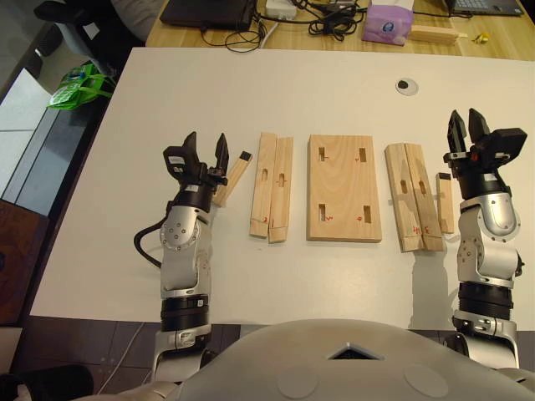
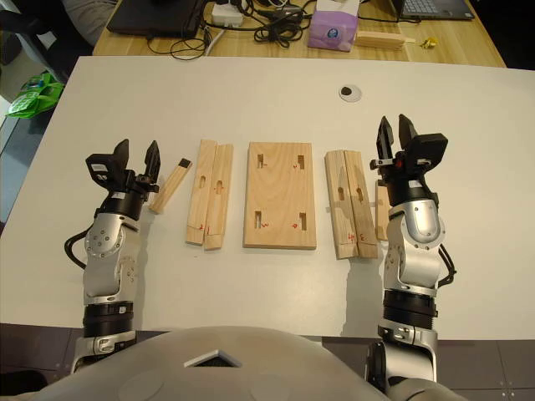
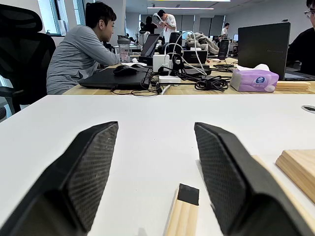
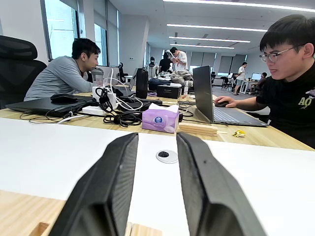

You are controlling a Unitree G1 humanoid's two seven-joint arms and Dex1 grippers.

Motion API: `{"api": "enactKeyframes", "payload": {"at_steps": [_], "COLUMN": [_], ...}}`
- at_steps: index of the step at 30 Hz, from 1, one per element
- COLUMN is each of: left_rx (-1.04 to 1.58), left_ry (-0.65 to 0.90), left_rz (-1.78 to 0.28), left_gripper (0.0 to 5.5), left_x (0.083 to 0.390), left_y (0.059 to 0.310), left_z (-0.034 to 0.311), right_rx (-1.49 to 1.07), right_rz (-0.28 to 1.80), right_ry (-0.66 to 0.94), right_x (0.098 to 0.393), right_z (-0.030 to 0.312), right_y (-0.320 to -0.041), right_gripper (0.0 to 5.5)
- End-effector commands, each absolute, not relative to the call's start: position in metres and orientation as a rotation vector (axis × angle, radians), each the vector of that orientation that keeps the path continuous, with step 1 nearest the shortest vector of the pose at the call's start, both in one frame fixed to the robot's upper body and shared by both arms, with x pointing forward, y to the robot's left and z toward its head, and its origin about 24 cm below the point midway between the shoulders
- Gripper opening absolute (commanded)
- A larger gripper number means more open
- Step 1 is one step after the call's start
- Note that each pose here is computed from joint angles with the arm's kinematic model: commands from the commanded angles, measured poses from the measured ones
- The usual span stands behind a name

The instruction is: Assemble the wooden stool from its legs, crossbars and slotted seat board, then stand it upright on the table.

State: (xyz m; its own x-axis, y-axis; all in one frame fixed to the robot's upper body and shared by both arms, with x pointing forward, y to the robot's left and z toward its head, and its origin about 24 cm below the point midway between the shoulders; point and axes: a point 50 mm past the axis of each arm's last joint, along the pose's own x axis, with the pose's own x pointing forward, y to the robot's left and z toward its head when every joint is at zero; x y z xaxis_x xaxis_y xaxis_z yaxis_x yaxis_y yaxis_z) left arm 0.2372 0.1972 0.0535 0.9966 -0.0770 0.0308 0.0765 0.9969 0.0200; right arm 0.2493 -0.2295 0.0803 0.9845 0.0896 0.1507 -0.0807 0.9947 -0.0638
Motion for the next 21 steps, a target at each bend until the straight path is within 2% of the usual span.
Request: {"api": "enactKeyframes", "payload": {"at_steps": [1,9,18,21], "left_rx": [0.021,0.0,0.049,0.045], "left_ry": [-0.015,0.01,0.028,0.028], "left_rz": [-0.07,-0.071,-0.096,-0.124], "left_gripper": [2.86,2.86,2.86,2.86], "left_x": [0.238,0.23,0.223,0.226], "left_y": [0.199,0.199,0.221,0.218], "left_z": [0.051,0.047,0.049,0.05], "right_rx": [-0.066,-0.07,-0.072,-0.06], "right_rz": [0.061,0.074,0.058,0.031], "right_ry": [-0.171,-0.175,-0.169,-0.172], "right_x": [0.25,0.253,0.25,0.249], "right_z": [0.084,0.088,0.084,0.082], "right_y": [-0.233,-0.232,-0.234,-0.232], "right_gripper": [1.41,1.41,1.41,1.41]}}
